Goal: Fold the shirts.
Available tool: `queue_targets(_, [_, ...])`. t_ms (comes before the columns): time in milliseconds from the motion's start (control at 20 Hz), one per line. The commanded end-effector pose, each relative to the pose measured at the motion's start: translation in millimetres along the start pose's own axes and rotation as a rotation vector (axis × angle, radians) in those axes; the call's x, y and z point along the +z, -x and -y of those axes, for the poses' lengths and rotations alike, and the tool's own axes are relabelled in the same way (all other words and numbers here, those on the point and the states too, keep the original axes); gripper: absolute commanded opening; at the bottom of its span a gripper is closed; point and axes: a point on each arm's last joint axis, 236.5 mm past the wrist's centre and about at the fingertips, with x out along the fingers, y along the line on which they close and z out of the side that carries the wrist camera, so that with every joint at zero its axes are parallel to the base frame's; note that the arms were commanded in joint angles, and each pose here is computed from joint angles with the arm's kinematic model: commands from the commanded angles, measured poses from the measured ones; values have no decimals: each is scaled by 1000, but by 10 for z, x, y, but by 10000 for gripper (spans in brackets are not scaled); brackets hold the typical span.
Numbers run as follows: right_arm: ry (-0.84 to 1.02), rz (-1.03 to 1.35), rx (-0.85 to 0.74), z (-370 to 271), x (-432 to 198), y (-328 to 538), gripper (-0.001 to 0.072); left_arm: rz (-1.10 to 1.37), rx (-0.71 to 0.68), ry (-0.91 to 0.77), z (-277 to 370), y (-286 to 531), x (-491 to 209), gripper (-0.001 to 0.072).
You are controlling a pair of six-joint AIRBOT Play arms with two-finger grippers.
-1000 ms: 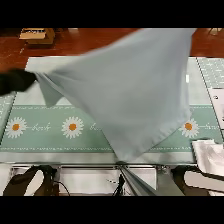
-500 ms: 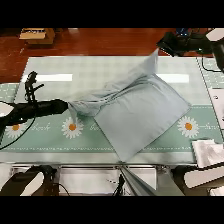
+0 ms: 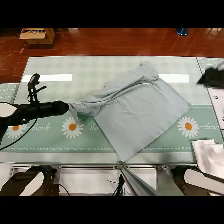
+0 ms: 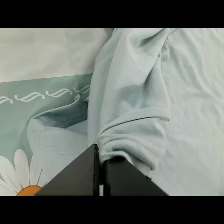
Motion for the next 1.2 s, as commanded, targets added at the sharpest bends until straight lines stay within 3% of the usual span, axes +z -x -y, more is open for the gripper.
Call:
queue_targets(0, [-131, -90, 174, -236, -977, -352, 556, -2, 0, -1, 0, -4, -6, 28])
queue_targets(50, [-155, -119, 236, -370, -1227, -496, 596, -2, 0, -1, 0, -4, -5, 28])
queue_targets(200, [-266, -145, 350, -605, -1702, -855, 595, -2, 0, -1, 0, -4, -6, 28])
queue_targets(500, [-308, -246, 350, -602, -2241, -1152, 591, -2, 0, -1, -1, -3, -6, 29])
queue_targets(850, [-414, -89, 380, -603, -1948, -1313, 581, -1, 0, 0, -1, -3, -5, 28])
queue_targets(1150, [-364, -74, 299, -770, -1915, -1572, 571, 0, 0, -1, -2, -3, -2, 29])
